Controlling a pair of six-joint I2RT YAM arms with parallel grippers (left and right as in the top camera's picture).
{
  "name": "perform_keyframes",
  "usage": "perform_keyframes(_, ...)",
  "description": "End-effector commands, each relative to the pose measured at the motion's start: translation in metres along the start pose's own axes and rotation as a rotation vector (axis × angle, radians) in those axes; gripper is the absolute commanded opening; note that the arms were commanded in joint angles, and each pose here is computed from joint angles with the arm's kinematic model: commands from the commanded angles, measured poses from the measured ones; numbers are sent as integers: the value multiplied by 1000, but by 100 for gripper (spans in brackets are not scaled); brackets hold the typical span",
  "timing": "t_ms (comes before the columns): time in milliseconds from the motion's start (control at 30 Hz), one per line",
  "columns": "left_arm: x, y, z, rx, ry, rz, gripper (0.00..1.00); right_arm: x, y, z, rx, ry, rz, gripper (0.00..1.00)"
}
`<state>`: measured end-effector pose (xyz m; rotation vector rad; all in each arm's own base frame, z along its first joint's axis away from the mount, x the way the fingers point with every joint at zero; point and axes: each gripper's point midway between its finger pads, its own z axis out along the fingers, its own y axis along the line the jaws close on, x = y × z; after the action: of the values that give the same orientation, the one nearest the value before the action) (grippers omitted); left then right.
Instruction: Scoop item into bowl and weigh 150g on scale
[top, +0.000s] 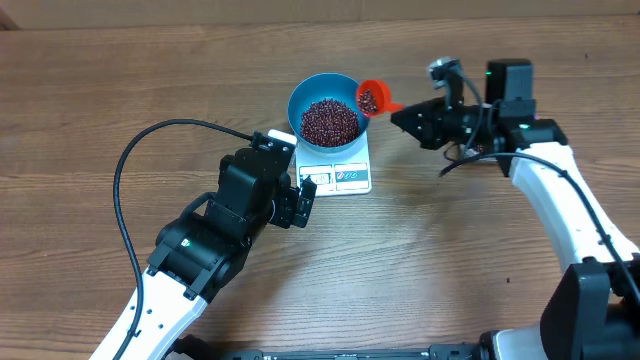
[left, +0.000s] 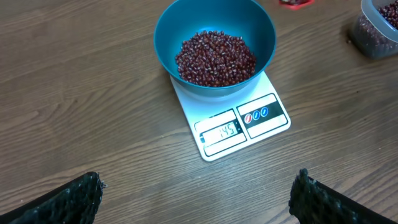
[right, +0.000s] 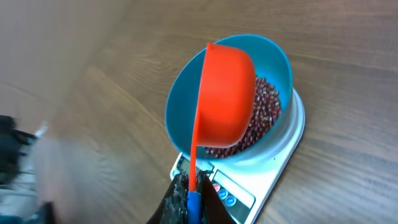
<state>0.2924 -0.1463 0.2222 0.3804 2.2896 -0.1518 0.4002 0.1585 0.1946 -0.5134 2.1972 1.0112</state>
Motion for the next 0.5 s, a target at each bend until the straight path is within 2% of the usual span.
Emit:
perform_keyframes(0, 1, 0, 2, -10, 3, 2, 99, -14, 4, 4, 82, -28, -71, 4)
perform_keyframes(167, 1, 0, 2, -10, 3, 2, 100, -20, 12, 12, 90, -45, -119, 4)
perform_keyframes(333, 1, 0, 2, -10, 3, 2, 100, -24, -8, 10, 213, -51, -133, 4)
perform_keyframes(467, 1, 0, 2, -10, 3, 2, 100, -23, -11, 10, 232, -40, -216, 4)
